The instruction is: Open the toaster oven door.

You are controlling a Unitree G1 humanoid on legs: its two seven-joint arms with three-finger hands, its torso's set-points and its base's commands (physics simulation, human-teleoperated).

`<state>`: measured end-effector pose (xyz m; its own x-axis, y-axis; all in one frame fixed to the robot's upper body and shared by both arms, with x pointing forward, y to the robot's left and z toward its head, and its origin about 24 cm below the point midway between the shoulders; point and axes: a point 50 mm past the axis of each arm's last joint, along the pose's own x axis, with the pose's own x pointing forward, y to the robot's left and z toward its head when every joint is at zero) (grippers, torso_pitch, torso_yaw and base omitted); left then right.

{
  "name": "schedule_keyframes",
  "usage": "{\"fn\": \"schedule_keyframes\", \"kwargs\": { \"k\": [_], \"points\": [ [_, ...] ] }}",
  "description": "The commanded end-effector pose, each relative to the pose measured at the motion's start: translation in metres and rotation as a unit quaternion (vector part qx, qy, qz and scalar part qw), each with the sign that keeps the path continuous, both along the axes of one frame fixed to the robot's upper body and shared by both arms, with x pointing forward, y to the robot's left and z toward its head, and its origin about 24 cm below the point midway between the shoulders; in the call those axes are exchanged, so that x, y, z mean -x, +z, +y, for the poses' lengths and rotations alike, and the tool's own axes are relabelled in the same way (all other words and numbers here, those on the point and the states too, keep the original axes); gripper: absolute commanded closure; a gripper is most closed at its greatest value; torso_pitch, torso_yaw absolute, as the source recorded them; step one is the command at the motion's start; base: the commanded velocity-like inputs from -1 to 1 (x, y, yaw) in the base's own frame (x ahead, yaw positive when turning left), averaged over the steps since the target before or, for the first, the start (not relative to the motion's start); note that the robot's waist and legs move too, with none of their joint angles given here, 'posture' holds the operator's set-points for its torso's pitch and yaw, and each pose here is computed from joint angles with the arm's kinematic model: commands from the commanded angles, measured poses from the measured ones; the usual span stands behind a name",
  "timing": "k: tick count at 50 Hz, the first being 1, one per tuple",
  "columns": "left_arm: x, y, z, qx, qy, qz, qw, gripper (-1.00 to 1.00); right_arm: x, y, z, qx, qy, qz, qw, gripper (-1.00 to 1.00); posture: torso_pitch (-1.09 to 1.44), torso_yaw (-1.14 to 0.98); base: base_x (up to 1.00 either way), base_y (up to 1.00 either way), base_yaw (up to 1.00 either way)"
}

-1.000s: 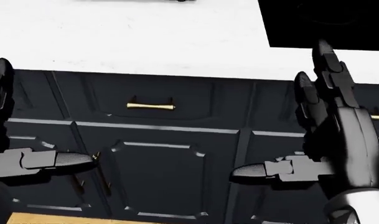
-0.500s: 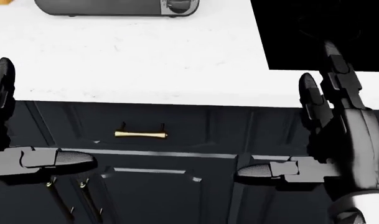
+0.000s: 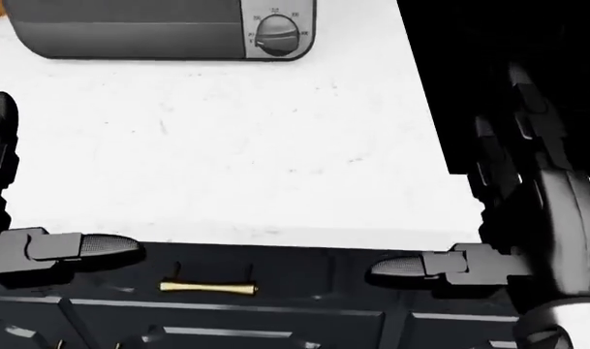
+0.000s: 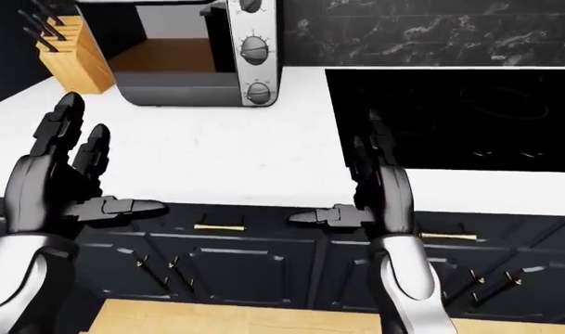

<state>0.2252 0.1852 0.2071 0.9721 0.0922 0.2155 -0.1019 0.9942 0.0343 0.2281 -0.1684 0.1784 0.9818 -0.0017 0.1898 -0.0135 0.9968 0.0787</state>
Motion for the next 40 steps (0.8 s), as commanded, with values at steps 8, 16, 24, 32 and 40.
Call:
{"fn": "schedule_keyframes", "kwargs": {
  "k": [8, 16, 24, 32, 40],
  "points": [
    [0.005, 0.013, -0.006, -0.007, -0.015, -0.049, 0.9987, -1.00, 0.007, 0.015, -0.004, 0.005, -0.012, -0.054, 0.9984, -1.00, 0.00, 0.00, 0.39, 0.00, 0.00],
    [0.005, 0.013, -0.005, -0.006, -0.013, -0.050, 0.9987, -1.00, 0.007, 0.014, -0.005, 0.001, -0.016, -0.054, 0.9984, -1.00, 0.00, 0.00, 0.39, 0.00, 0.00],
    [0.007, 0.017, -0.003, -0.006, -0.008, -0.057, 0.9983, -1.00, 0.010, 0.018, -0.006, -0.008, -0.017, -0.069, 0.9975, -1.00, 0.00, 0.00, 0.29, 0.00, 0.00],
    [0.009, 0.021, 0.002, -0.019, 0.005, -0.074, 0.9971, -1.00, 0.015, 0.026, -0.011, -0.013, -0.024, -0.079, 0.9965, -1.00, 0.00, 0.00, 0.00, 0.00, 0.00],
    [0.011, 0.019, 0.000, -0.041, -0.005, -0.070, 0.9967, -1.00, 0.016, 0.027, -0.012, -0.016, -0.027, -0.081, 0.9963, -1.00, -0.01, 0.00, 0.00, 0.00, 0.00]
  ]
}}
